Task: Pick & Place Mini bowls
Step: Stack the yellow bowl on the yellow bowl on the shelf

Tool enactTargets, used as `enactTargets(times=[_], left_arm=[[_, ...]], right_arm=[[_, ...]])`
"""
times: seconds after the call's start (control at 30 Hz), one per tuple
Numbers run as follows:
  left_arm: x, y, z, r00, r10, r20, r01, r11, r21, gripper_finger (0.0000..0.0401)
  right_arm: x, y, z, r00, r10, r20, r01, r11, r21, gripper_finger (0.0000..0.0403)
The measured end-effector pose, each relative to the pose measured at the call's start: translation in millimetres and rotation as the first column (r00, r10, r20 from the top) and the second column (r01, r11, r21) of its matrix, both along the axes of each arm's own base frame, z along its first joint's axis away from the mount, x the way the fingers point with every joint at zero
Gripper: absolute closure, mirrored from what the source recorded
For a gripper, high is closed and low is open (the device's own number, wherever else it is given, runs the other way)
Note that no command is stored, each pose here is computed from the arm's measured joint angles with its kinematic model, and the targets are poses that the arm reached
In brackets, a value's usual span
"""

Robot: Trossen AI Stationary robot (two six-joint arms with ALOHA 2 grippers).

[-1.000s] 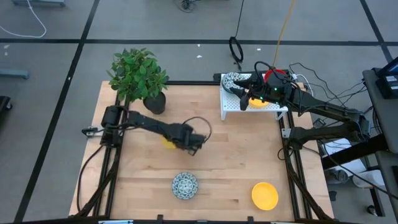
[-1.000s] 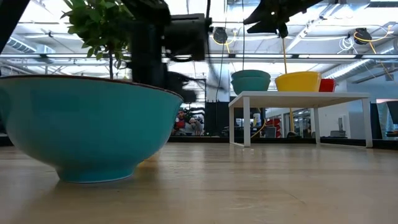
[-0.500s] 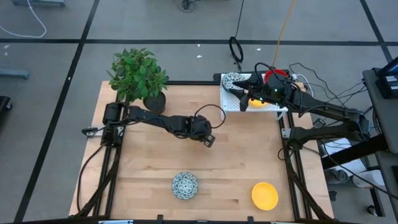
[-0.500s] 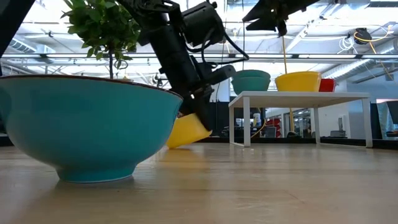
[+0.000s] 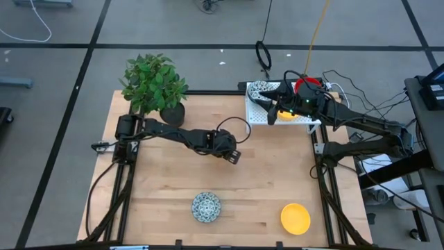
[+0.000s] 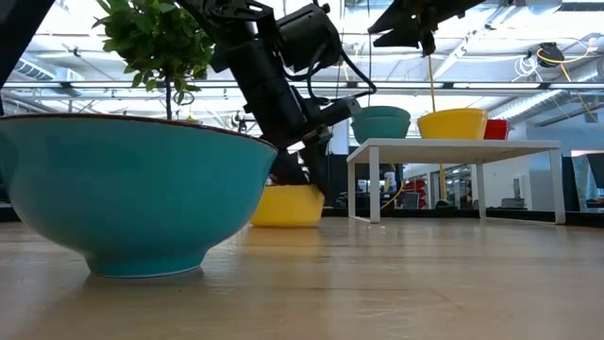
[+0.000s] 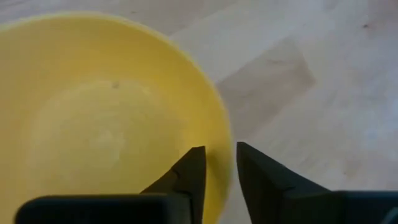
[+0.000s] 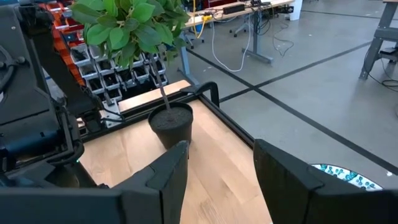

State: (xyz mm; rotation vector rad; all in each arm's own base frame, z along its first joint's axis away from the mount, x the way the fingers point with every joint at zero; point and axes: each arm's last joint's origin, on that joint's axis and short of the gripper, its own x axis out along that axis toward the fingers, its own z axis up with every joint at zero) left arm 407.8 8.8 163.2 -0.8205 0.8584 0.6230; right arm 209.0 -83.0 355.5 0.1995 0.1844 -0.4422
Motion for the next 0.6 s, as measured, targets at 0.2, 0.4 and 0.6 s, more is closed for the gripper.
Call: enactTargets(times=[0.2, 0.4, 0.6], left_arm=[[10.3, -2.6, 6.9, 0.989, -0.069, 0.131, 0.08, 0.994, -0.078, 0.0258], [12.7, -4.9, 31.4, 0.946, -0.169, 0.277, 0.22, 0.961, -0.166, 0.0226], [-6.8, -5.1, 76.7, 0.92, -0.214, 0.329, 0.267, 0.955, -0.126, 0.0226]], right_arm=[[-0.7, 0.4, -3.2, 0.999, 0.005, -0.033, -0.004, 1.0, 0.012, 0.0234], [-1.6, 2.9, -9.4, 0.994, 0.022, -0.104, -0.021, 1.0, 0.016, 0.0234], [6.3, 13.4, -13.9, 0.988, 0.081, -0.129, -0.078, 0.997, 0.023, 0.0234]])
